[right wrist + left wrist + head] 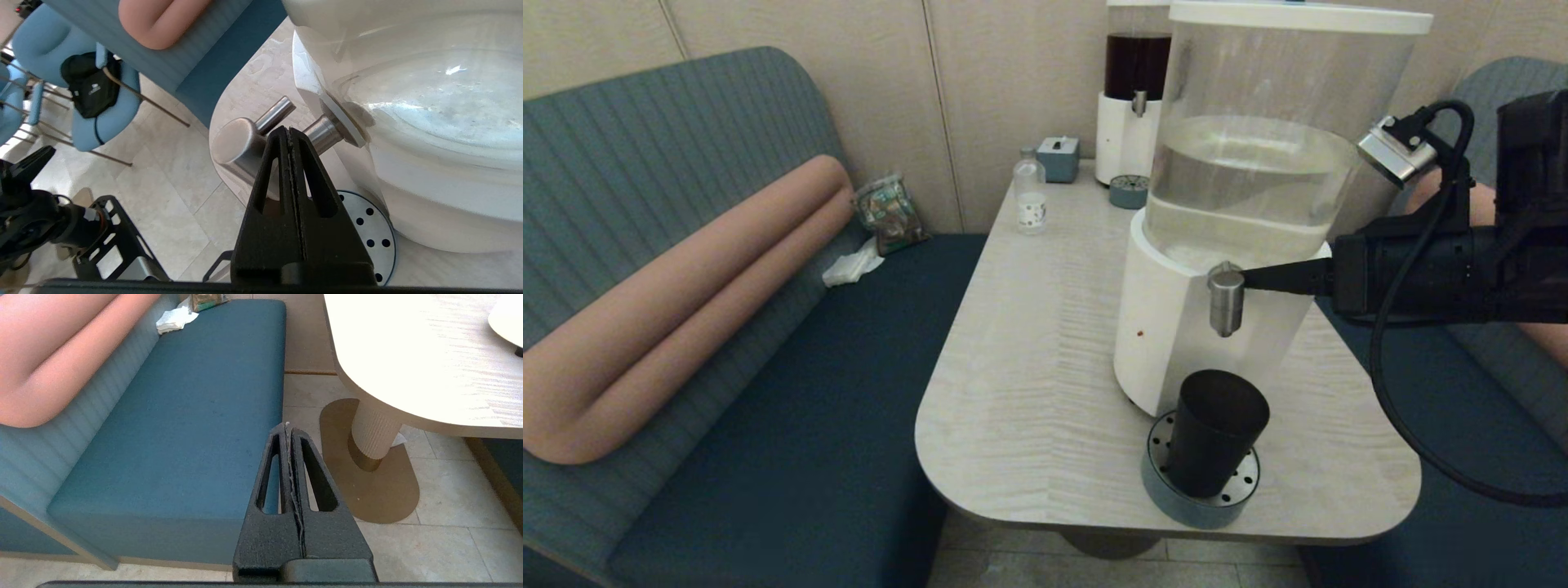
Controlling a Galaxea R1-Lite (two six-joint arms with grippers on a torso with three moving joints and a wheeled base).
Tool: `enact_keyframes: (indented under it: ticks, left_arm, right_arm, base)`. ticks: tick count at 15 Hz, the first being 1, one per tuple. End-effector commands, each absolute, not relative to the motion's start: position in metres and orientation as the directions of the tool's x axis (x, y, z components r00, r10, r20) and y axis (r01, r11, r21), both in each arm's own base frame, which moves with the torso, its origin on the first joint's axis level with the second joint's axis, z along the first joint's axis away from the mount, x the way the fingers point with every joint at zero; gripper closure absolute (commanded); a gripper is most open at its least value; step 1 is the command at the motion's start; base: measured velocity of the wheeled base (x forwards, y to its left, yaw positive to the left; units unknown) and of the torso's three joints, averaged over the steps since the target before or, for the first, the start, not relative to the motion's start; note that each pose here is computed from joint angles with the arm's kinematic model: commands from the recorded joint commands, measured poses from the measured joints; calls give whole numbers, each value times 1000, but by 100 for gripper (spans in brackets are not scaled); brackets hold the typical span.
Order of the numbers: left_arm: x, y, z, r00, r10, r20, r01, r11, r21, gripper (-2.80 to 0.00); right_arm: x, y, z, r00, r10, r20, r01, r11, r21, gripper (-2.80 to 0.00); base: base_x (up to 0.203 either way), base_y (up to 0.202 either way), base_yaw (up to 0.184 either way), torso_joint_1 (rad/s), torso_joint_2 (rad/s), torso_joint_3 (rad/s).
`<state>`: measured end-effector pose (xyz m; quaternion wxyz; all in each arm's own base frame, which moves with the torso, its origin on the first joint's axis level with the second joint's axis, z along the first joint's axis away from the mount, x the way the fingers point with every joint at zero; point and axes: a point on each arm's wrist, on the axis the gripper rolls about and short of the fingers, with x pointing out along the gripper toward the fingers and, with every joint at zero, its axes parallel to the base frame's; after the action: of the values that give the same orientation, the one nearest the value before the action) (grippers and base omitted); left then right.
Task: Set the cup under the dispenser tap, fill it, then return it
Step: Turn on the faucet
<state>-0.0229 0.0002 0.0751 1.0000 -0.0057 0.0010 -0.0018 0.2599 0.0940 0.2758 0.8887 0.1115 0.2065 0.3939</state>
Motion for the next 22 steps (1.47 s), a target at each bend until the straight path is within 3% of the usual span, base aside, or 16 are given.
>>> enact_keyframes:
  ticks: [1, 22]
  left_arm:
    - [-23, 0, 75, 1000, -3, -3, 3, 1000, -12, 0]
    - [-23, 0, 75, 1000, -3, -3, 3, 1000, -12, 0]
  right_arm:
    - [255, 92, 280, 609, 747, -266, -659, 663, 354, 0]
    - [263, 111, 274, 587, 764, -267, -744, 640, 193, 0]
  base:
    - [0, 0, 0, 0, 0, 0]
    - [0, 0, 0, 0, 0, 0]
